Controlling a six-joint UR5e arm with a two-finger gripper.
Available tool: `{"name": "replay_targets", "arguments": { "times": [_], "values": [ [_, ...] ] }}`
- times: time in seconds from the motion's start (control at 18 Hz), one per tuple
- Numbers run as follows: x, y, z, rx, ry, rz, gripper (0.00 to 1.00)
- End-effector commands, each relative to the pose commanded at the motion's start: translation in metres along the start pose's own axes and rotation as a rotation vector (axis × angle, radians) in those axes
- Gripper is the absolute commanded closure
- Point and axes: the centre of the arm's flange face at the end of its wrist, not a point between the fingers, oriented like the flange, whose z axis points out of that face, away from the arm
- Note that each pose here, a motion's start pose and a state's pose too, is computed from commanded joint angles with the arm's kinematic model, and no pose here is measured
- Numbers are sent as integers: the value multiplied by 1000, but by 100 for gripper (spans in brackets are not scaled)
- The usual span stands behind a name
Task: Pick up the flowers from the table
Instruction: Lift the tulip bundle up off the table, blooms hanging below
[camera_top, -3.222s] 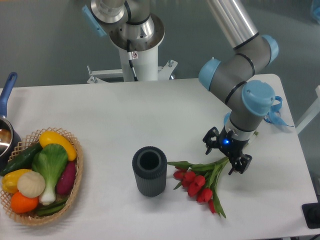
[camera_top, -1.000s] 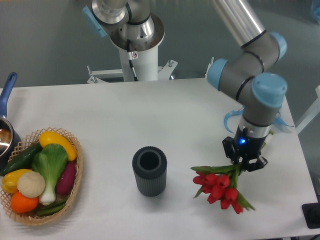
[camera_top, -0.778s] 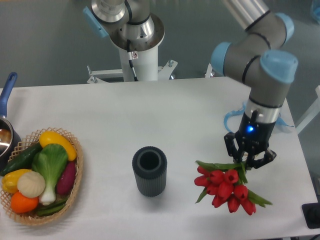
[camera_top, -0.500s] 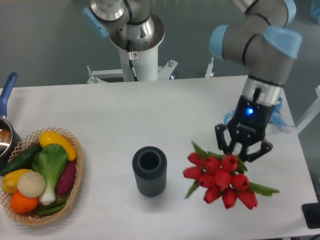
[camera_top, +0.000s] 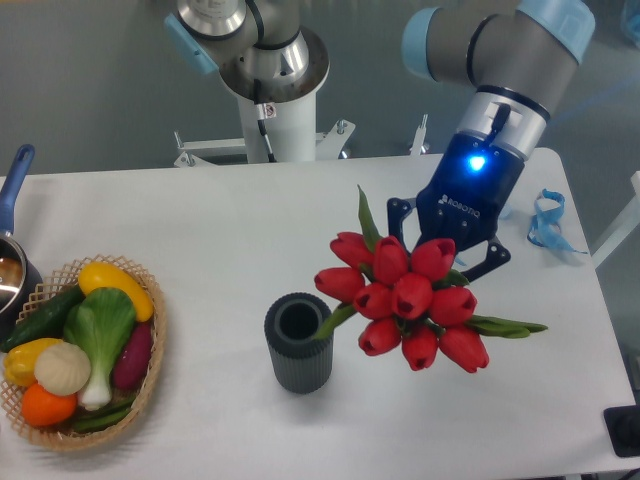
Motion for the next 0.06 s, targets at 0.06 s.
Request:
{"name": "replay_targets", "arguments": {
  "times": [0.06],
  "values": [
    [2,-3,-1,10,4,4,77]
  ]
}}
